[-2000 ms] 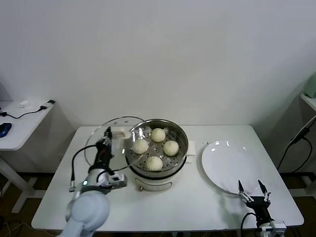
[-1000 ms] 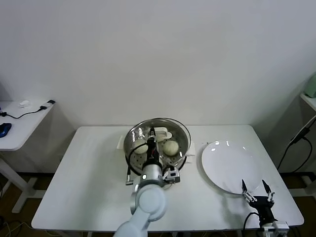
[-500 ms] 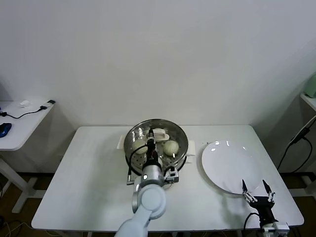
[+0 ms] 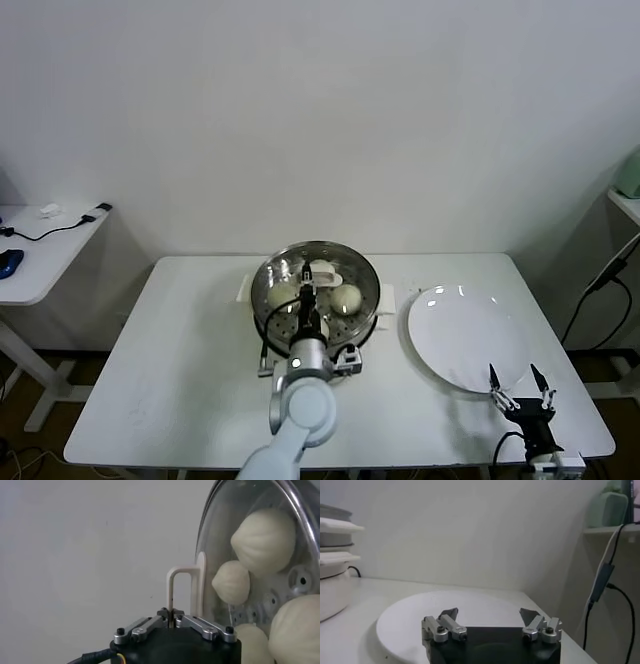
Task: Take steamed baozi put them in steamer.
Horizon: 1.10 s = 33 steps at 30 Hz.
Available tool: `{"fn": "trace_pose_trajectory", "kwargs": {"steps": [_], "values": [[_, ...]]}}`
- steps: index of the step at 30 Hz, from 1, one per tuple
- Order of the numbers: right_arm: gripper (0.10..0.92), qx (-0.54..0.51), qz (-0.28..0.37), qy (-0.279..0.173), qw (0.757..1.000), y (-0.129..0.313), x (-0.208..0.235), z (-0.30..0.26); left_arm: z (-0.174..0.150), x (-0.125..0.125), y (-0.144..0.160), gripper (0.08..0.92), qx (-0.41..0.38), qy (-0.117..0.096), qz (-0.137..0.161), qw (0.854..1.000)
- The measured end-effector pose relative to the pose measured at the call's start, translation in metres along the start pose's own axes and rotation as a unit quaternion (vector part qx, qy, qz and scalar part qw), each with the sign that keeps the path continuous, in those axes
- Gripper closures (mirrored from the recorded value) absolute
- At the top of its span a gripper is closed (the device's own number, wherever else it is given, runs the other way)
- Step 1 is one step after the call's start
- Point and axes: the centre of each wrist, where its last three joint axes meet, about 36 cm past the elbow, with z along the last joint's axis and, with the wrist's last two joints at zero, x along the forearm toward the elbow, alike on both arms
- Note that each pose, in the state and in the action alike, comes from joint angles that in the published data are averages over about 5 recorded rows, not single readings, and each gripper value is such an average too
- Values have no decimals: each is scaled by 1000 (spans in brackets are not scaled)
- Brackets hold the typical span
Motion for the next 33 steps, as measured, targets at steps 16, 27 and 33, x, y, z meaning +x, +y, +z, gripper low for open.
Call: {"fn": "trace_pose_trajectory", "kwargs": {"steps": [16,27,33], "values": [[200,0,-9,-1,1000,4,-3,-1,10,21,11,429,33,-27,6,999],[200,-16,-7,-7,1000,11,-5,-2,42,42,33,181,174,-84,14,981],[200,-27,-5,-21,999,17,-7,-1,85,46,44,177,337,-111,25,935]]}}
